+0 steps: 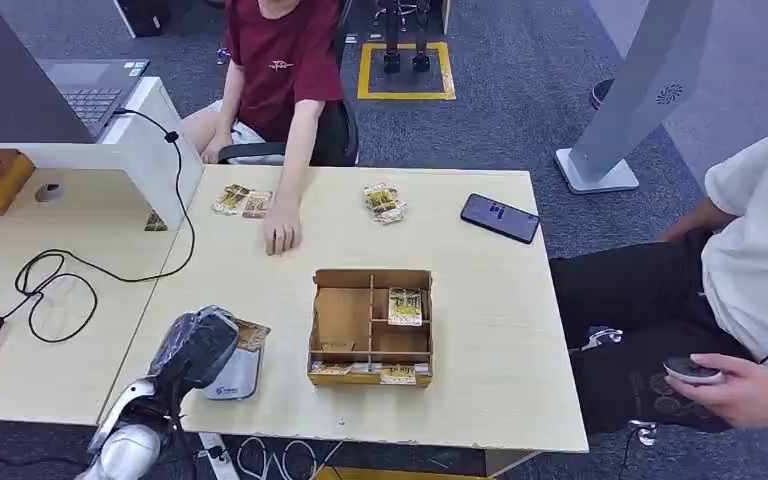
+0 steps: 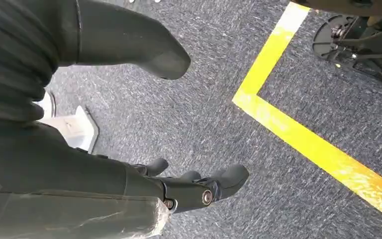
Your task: Pass the card to the sensor for recognition and then transmit it.
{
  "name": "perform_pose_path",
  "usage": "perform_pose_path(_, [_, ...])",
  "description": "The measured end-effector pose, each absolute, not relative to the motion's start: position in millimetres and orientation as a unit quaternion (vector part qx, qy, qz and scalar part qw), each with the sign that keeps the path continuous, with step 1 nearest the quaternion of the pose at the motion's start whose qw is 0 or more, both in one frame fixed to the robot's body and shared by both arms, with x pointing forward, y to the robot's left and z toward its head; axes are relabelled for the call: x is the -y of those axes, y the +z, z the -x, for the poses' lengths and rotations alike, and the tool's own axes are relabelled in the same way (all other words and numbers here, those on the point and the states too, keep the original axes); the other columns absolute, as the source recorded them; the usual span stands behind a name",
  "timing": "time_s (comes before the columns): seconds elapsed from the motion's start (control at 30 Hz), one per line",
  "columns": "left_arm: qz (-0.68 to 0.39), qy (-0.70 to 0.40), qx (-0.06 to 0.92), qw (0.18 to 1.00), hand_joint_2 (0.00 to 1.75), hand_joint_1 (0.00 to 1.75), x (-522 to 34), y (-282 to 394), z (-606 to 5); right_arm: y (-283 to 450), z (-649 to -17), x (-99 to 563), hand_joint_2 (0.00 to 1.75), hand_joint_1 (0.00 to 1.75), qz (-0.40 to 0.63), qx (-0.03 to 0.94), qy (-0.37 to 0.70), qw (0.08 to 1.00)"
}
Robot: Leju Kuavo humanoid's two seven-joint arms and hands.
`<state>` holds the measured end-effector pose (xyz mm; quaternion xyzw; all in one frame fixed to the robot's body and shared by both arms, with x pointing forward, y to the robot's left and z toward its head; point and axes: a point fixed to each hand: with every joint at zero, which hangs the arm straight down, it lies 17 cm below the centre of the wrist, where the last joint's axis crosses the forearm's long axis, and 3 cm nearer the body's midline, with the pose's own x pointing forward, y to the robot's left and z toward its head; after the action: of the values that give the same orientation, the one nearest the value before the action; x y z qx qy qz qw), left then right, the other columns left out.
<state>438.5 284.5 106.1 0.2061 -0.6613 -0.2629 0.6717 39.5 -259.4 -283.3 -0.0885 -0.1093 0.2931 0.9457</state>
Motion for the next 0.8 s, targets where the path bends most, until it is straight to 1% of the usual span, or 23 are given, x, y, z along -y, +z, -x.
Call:
perform_pose_path(0.47, [-0.241,-0.267,0.633,0.686,1.75,1.75,-302.6,78.5,-439.9,-283.3,-39.7,258.2,1.75,0.00,0.089,0.109,0.295,0.945])
perform_pose_path(0.8, [-0.245,-0.269,0.624,0.692,1.75,1.75,-307.2,69.0,-439.3,-283.2,-40.1,258.2,1.75,0.00,0.089,0.109,0.297,0.945])
